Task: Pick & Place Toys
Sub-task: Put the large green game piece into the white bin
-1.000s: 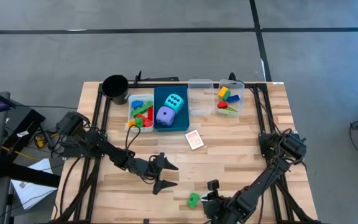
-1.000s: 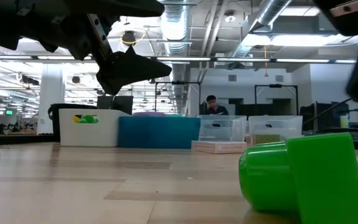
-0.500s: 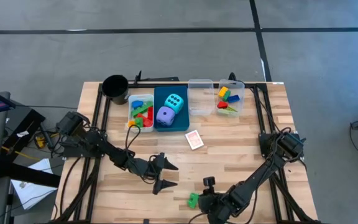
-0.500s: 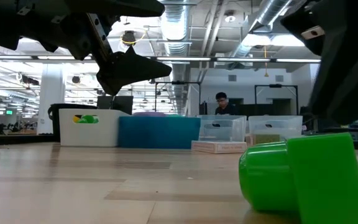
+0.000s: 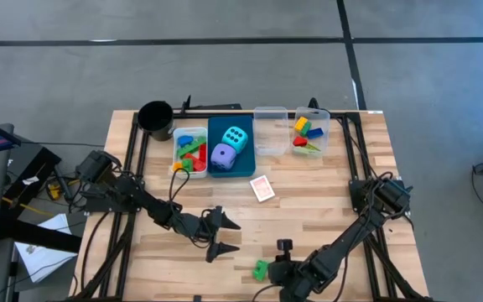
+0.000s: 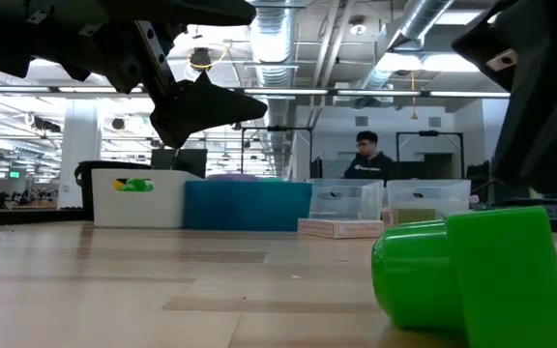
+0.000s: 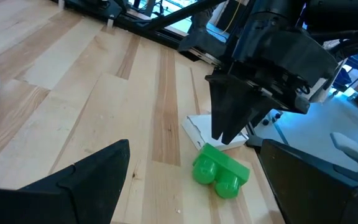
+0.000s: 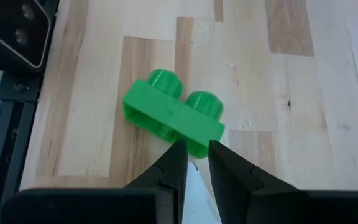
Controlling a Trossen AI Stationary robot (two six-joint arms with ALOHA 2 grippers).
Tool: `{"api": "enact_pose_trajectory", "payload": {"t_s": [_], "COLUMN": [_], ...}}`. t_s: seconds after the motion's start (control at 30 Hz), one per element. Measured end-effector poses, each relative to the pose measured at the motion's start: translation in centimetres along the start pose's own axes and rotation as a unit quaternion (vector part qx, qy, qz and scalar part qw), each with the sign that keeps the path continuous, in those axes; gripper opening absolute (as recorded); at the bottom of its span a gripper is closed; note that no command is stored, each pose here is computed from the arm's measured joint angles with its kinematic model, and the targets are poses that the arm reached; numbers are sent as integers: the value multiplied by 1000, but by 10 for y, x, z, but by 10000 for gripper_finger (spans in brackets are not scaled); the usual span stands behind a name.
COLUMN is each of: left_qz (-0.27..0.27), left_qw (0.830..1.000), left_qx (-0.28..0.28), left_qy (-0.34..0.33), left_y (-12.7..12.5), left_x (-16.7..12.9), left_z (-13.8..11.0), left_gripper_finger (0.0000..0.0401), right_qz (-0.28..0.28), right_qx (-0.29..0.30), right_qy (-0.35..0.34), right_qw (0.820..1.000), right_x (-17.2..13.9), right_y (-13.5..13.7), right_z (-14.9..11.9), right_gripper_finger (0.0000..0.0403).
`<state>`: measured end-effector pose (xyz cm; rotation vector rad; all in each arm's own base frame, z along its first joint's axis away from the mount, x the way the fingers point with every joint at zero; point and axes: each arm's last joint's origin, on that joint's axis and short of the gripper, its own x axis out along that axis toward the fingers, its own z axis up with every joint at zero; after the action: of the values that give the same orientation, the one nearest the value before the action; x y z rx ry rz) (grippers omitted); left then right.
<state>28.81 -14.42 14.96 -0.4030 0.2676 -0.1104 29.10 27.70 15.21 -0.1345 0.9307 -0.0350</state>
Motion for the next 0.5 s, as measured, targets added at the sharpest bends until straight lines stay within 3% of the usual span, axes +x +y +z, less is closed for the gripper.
{"api": "enact_pose_trajectory", "payload": {"t_s": [0.5], "left_qz": [1], "left_qw": [1000], "left_qx": [0], "left_qy": [0], "left_y": [0], "left_x": [0], "left_z": [0], "left_gripper_finger": [356], "right_qz": [6], "right_qx": [33], "right_qy": [5], "right_qw": [999], "right_x": [0], "right_y": [0], "right_z": [0], "right_gripper_finger": [61]}}
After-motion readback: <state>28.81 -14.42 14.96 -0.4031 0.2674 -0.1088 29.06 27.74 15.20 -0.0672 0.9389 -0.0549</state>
